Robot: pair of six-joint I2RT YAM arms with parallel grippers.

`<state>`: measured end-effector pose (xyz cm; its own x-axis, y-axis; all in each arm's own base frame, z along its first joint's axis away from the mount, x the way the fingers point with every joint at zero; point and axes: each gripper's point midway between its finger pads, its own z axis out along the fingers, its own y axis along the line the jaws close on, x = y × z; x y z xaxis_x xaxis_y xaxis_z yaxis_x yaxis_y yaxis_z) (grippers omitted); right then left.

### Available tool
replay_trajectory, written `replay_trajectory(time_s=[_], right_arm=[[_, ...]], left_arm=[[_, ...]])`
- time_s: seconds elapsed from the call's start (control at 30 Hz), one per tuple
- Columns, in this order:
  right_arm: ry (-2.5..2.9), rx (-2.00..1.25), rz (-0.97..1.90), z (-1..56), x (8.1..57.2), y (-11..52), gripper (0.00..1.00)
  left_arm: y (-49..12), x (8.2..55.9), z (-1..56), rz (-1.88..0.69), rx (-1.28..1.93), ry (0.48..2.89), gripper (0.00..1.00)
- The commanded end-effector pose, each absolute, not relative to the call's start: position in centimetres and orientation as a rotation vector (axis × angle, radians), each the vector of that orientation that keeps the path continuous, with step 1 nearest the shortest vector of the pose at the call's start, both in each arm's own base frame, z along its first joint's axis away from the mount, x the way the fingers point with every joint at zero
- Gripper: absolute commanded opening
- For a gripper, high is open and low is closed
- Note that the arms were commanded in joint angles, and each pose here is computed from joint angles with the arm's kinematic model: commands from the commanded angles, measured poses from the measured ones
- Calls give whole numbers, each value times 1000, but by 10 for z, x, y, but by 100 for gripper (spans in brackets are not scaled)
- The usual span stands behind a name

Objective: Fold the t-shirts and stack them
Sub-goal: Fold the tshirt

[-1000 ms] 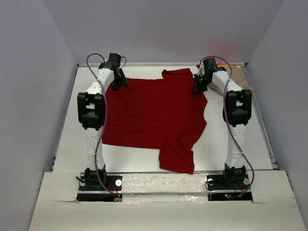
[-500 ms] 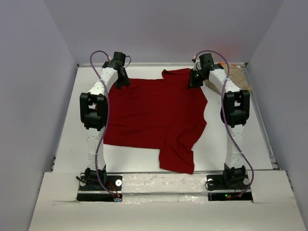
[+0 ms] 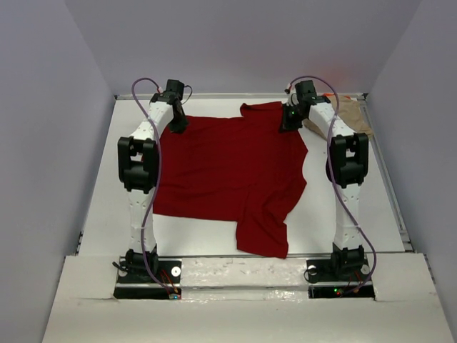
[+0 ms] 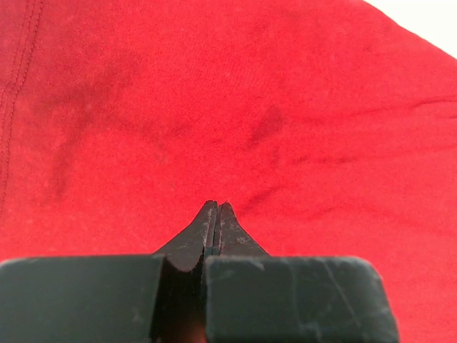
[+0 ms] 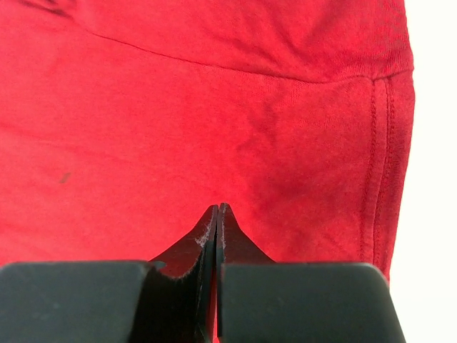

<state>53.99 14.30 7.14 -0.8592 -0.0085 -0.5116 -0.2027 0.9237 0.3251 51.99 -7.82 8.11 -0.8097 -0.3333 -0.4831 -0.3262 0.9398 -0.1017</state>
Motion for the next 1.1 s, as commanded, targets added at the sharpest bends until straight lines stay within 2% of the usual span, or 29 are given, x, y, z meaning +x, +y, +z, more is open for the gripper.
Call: replay_trajectory(time_s=[0.0, 0.53, 0.87, 1.07], right_arm=[[2546, -186, 450, 72, 548, 146, 0], [2581, -185, 417, 50, 547, 146, 0], [2564, -189, 417, 54, 553, 147, 0], [2602, -177, 422, 42, 547, 147, 0]], left_arm=[[-71, 516, 67, -26, -488, 2615, 0], [-85, 513, 29, -219, -515, 2716, 0], [-79, 520, 31, -227, -529, 2698, 0], [-81, 502, 16, -265, -561, 2751, 0]])
